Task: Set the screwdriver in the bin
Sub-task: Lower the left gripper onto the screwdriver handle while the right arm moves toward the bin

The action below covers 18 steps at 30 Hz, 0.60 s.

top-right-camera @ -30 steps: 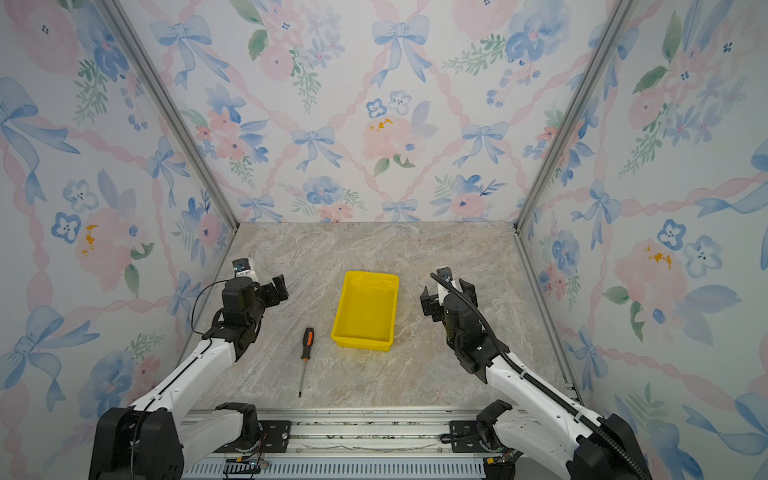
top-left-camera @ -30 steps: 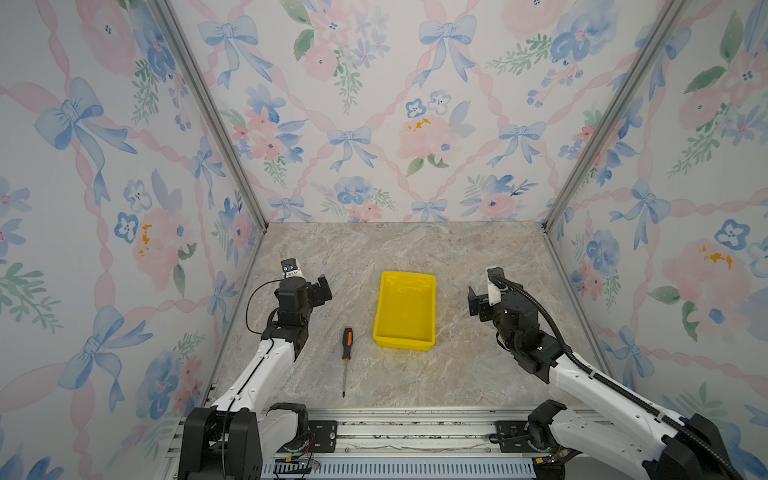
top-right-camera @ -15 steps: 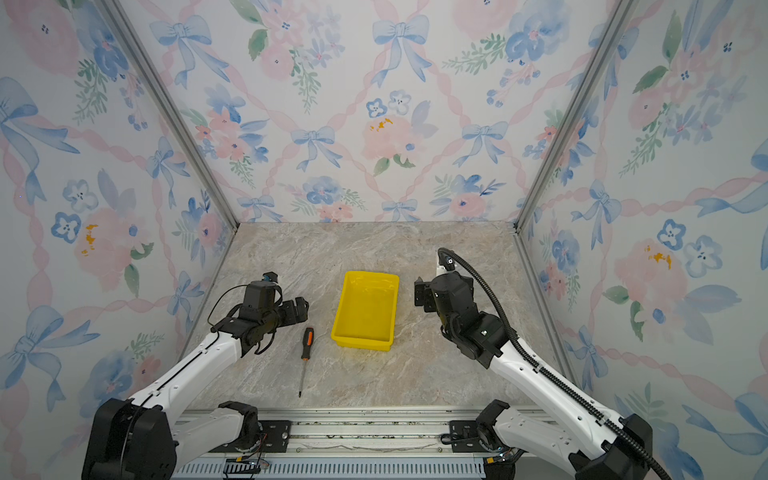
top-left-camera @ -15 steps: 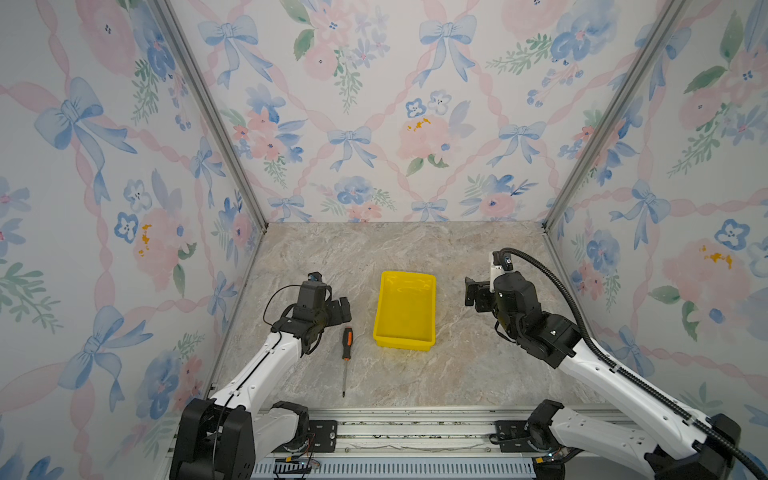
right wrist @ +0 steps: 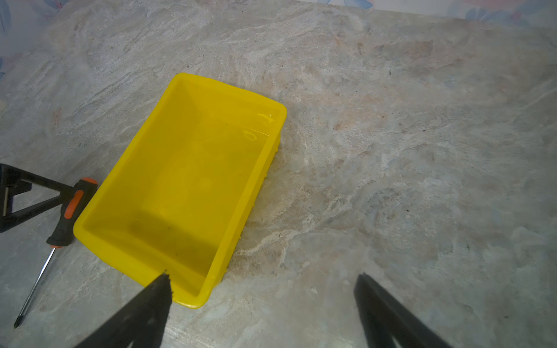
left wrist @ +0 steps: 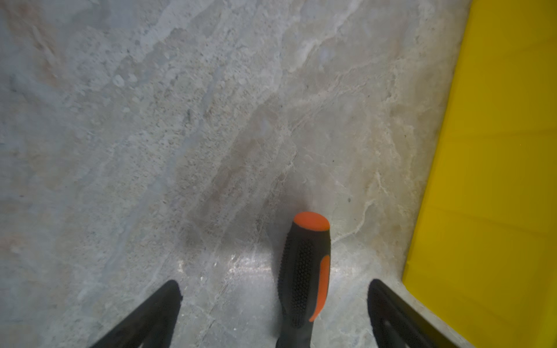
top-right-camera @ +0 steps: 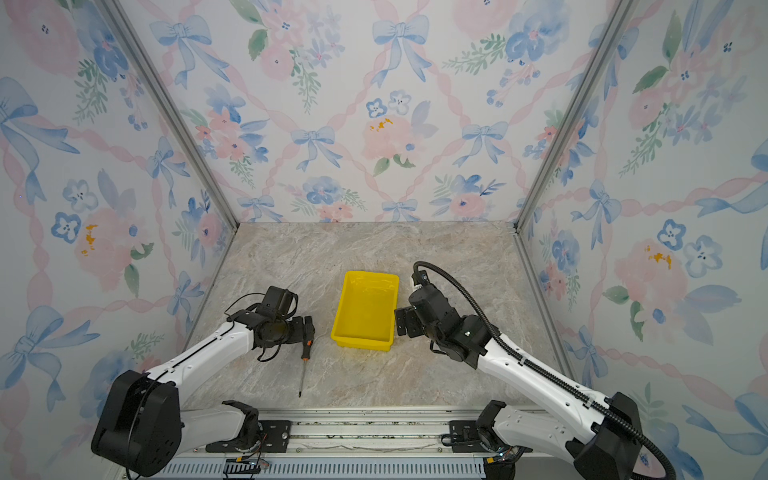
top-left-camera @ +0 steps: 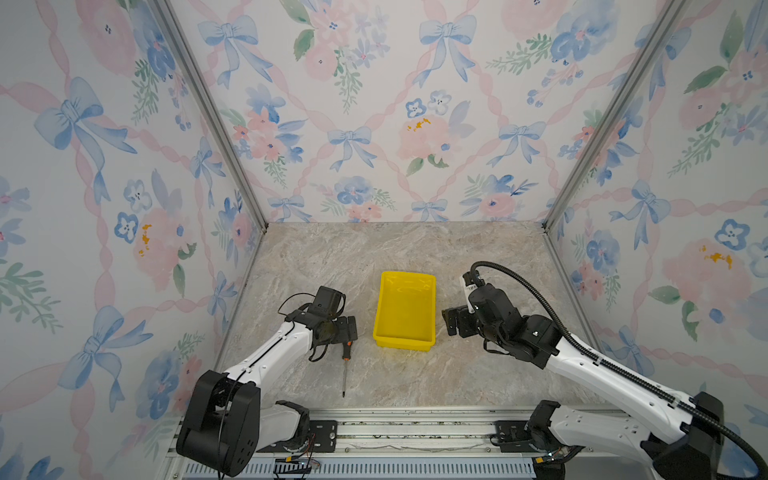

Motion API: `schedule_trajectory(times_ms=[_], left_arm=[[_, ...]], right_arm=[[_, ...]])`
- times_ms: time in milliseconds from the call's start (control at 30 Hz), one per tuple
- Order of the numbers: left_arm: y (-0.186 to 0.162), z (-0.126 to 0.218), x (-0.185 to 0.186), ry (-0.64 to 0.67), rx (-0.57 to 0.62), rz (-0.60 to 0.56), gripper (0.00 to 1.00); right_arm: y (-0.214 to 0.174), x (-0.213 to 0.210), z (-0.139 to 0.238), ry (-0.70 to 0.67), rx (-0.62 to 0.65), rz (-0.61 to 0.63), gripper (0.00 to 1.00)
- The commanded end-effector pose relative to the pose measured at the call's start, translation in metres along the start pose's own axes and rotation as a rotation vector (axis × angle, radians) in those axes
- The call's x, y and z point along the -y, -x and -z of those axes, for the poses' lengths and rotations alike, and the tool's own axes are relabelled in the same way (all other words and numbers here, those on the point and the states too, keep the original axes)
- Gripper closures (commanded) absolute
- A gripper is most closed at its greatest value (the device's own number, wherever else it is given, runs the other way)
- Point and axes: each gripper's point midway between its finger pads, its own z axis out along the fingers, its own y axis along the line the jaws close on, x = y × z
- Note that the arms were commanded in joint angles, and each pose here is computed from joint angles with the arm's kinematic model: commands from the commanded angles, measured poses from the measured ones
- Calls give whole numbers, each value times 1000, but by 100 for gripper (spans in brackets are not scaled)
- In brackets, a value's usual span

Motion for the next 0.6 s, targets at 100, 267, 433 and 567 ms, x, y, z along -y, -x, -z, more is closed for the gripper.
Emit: schedule_trajectory(times_ms=[100,267,433,567], left_arm=[[-12,-10,9,30,-82,-26,6],[-19,-21,4,87,-115,-37,12],[-22,-25,2,128,-111,-33,18],[-13,-26,9,146,-90,-34,27]], right_arm=[[-3,-19,-5,70,-10,-25,3],[1,-21,-4,65,-18,6,3],[4,-21,-6,60,-12,33,3],[5,-21,-6,61,-18,43,3]])
